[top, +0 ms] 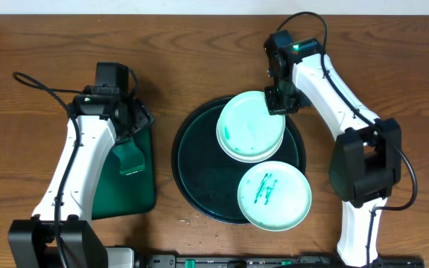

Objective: Clean dirty plates on tray and stack at the side

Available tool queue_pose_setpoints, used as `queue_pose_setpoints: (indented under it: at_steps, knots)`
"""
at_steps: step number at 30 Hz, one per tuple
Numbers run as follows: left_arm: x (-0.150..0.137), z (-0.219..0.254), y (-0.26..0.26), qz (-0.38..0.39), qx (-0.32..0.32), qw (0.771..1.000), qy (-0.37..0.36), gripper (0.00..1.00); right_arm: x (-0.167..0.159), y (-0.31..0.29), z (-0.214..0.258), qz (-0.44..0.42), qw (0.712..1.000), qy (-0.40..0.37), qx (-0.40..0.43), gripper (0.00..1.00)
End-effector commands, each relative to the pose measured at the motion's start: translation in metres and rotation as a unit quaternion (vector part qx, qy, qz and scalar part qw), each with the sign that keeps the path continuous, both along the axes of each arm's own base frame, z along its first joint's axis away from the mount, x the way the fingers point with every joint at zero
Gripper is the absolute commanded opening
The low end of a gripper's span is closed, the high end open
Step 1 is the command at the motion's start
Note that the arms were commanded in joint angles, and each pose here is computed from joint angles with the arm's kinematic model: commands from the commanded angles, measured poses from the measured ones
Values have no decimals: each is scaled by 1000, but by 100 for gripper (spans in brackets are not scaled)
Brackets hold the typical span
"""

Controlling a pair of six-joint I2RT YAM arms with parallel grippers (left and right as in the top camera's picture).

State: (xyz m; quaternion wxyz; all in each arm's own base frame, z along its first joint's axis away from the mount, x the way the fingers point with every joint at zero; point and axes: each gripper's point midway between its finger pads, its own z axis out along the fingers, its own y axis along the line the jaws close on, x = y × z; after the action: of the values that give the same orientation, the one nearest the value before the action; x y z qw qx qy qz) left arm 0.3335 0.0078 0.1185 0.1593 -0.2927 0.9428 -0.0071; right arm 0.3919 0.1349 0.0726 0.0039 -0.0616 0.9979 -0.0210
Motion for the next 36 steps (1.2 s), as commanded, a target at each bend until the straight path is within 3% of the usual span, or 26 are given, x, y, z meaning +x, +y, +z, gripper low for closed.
queue_pose_setpoints:
  at_steps: [1,11,21,36]
  knots:
    - [4,6,2,0,2,1000,-10,82,8,5,19,7,999,-34,4,2]
    - [5,6,2,0,2,1000,-11,82,19,-8,54,-10,995,-98,-22,1]
    - [5,6,2,0,2,1000,-11,82,23,-44,67,-36,986,-125,-109,1]
    - [5,6,2,0,2,1000,-11,82,25,-95,100,-91,976,-155,-120,1]
